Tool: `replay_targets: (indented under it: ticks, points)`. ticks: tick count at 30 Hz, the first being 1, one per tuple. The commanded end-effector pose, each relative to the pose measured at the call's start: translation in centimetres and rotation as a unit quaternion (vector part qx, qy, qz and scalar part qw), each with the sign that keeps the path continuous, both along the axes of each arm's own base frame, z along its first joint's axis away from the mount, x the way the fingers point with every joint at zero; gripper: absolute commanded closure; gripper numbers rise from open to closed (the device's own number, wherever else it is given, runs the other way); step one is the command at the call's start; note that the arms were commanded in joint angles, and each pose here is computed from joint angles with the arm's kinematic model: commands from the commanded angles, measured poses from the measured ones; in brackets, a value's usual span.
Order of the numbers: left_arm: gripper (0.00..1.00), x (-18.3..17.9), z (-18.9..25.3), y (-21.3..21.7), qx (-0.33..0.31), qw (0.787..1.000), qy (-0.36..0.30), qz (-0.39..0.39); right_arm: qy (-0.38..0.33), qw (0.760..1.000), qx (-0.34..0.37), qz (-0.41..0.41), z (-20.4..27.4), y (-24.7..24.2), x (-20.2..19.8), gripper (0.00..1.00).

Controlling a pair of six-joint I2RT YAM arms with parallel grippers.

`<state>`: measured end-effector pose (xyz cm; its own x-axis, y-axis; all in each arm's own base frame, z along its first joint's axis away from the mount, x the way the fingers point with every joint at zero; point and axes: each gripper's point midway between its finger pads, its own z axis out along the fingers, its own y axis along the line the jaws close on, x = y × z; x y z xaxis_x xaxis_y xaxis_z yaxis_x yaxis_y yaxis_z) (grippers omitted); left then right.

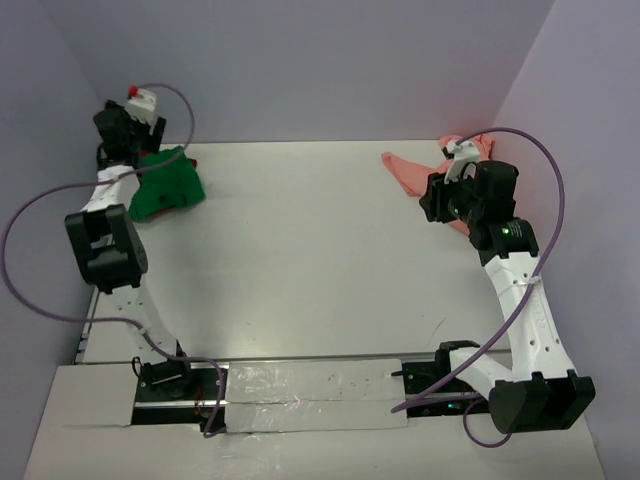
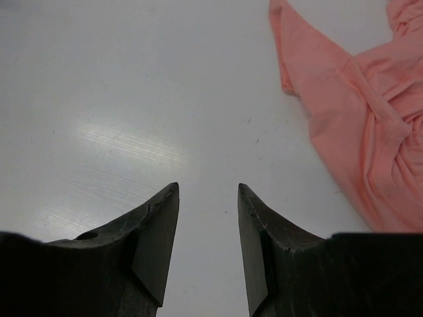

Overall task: Fold and stack the t-shirts
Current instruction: Put the neatly folded tshirt into the corner of the board with the left arm

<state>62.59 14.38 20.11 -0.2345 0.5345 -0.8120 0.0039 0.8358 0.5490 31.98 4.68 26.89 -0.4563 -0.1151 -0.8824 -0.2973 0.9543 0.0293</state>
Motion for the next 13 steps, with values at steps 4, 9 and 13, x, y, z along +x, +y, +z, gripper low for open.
replay_targets:
  ticks: [4,9,13]
  points:
    - [0.02,-11.6,14.5,-6.3,-0.34,0.938,-0.039,-0.063,-0.109,0.993,0.034,0.009,5.5,0.9,0.2,0.5]
    - [0.01,-21.0,12.0,-10.5,-0.378,0.919,-0.061,-0.092,-0.151,0.987,0.05,0.016,7.8,1.3,0.2,0.5]
    - [0.01,-24.7,8.0,-10.8,-0.375,0.921,-0.074,-0.072,-0.142,0.987,0.064,0.029,6.5,2.0,1.2,0.49]
